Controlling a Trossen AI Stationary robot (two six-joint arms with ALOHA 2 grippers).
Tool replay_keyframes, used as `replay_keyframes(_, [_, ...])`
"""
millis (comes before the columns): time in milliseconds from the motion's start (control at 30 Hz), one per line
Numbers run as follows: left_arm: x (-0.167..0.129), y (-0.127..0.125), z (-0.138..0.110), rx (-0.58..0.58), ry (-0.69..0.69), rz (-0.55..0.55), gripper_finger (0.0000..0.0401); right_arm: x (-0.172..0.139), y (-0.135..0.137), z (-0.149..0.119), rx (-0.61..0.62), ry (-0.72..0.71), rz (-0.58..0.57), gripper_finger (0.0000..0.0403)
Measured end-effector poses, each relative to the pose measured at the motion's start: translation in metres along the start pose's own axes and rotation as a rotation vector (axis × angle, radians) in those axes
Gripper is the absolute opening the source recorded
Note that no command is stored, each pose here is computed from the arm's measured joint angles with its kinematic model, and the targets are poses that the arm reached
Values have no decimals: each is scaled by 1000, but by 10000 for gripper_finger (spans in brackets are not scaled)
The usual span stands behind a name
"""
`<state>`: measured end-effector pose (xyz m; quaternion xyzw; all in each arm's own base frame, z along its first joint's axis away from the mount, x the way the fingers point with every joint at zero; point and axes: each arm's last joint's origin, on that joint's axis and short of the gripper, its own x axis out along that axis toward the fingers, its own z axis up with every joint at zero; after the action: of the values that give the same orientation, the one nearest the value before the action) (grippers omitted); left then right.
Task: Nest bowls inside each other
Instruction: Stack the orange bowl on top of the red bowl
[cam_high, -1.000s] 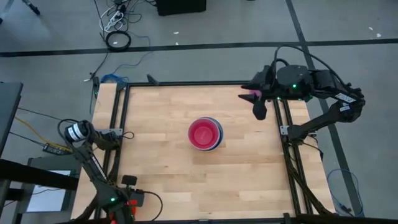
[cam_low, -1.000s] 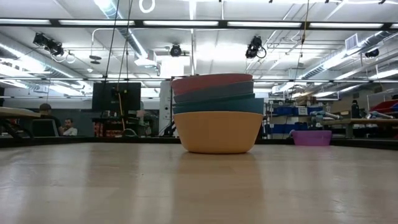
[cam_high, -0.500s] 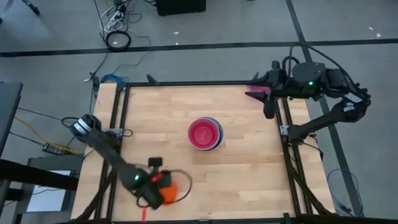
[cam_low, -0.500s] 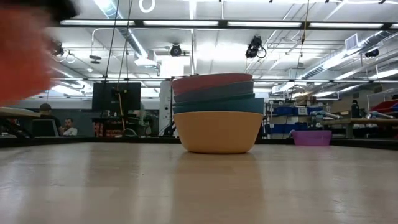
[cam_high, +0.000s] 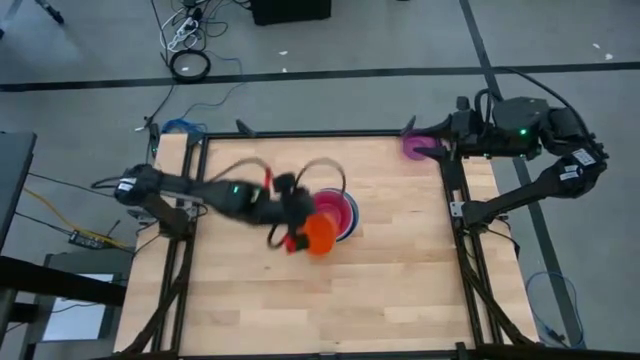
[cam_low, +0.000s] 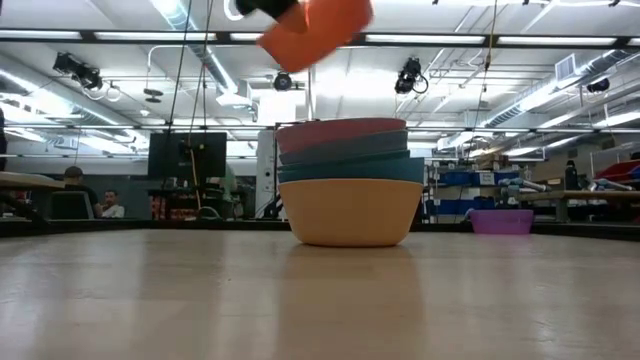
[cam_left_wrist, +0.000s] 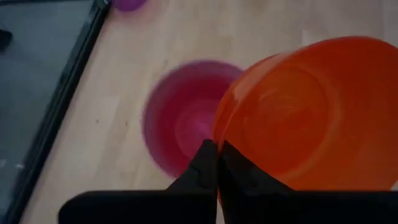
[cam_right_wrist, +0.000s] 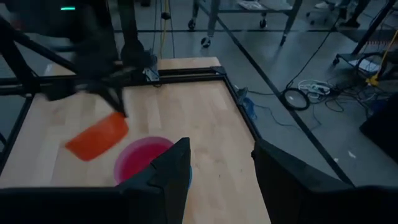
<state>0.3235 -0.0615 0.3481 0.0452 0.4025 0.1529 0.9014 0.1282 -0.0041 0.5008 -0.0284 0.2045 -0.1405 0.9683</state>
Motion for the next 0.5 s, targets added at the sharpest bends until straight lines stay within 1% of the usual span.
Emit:
replay_keyframes(133, [25, 36, 10, -68, 5, -18, 1, -5, -1, -1, -16, -8, 11, 164])
replay_keyframes(200, [39, 48, 10, -78, 35, -14, 1, -7, -2, -3, -21, -2, 13, 164])
replay_keyframes(267, [49, 57, 11, -108, 49, -44, 1, -9, -3, -5, -27, 8, 13, 164])
replay_keyframes(367, [69, 66, 8, -134, 108, -71, 1, -13, -4, -7, -38, 16, 13, 164])
replay_keyframes(500, [98, 69, 0, -153, 212, -102, 2, -19, -6, -9, -35, 5, 13, 164])
